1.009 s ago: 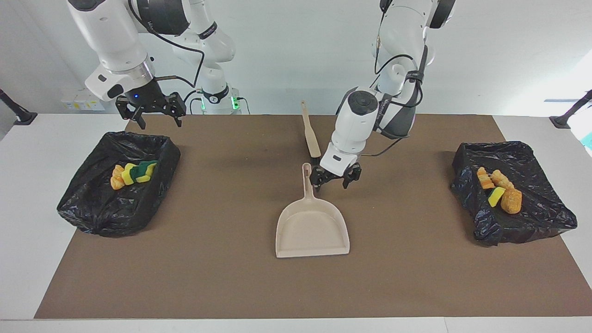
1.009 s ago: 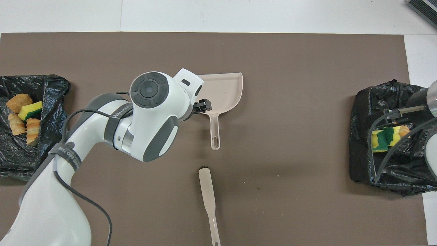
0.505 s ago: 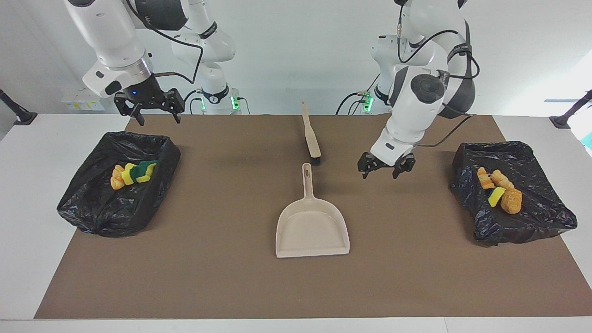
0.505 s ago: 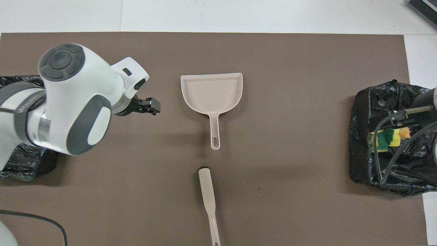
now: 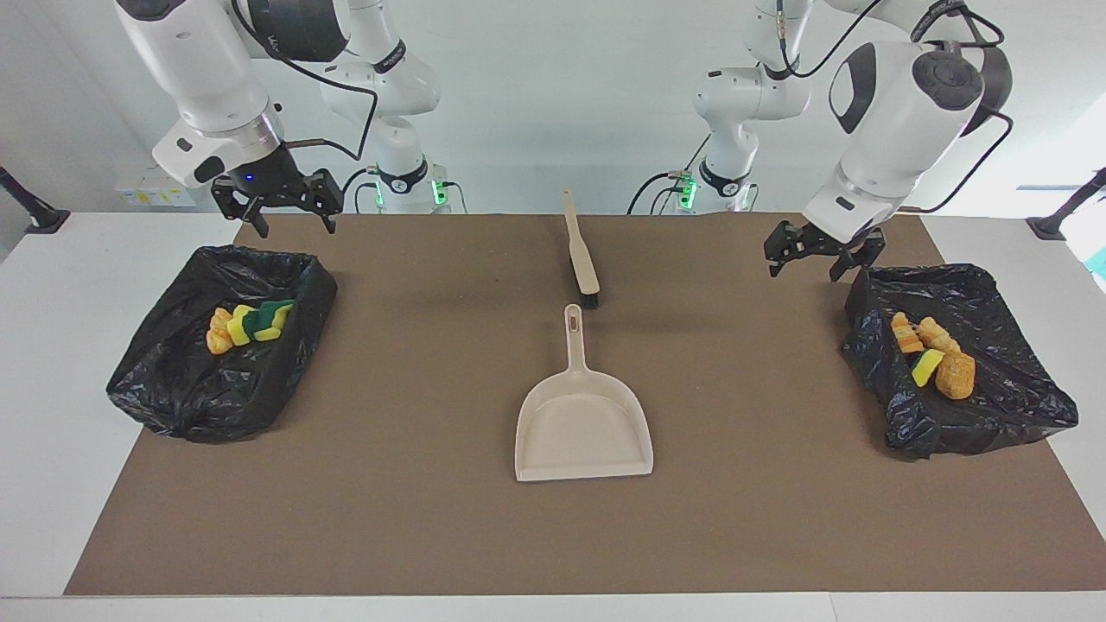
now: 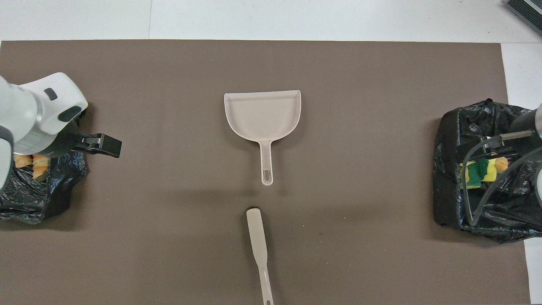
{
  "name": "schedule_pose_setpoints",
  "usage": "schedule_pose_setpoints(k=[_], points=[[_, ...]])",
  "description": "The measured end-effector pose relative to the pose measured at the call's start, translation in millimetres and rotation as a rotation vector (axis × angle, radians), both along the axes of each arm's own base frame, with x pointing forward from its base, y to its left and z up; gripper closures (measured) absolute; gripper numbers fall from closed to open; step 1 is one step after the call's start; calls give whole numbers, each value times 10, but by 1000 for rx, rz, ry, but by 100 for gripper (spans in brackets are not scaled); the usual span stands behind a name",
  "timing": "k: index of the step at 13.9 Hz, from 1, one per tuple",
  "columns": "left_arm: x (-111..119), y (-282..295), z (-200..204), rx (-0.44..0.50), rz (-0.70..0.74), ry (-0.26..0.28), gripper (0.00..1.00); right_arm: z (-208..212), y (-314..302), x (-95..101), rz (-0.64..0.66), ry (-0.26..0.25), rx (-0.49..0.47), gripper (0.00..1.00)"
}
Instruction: Sweep and dump trash in bin
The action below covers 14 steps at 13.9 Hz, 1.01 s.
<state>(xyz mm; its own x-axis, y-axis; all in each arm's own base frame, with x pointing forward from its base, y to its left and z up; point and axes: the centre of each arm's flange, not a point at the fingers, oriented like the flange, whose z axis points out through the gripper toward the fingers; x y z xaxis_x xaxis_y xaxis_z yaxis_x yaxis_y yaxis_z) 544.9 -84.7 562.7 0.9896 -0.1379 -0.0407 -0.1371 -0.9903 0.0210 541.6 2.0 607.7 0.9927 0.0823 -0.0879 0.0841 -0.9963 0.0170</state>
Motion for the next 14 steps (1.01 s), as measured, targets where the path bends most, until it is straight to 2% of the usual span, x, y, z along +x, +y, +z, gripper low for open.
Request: schedule_pose_setpoints(k=[4, 8, 14], points=[[-224, 176, 572, 8, 28, 13, 0, -3, -25, 0, -5, 1, 3, 0], [-352, 371, 903, 30, 58, 38, 0, -1, 1, 2, -20, -1, 11, 0], [-397, 429, 973, 30, 69, 36, 0, -1, 5, 2, -19, -1, 12, 0]])
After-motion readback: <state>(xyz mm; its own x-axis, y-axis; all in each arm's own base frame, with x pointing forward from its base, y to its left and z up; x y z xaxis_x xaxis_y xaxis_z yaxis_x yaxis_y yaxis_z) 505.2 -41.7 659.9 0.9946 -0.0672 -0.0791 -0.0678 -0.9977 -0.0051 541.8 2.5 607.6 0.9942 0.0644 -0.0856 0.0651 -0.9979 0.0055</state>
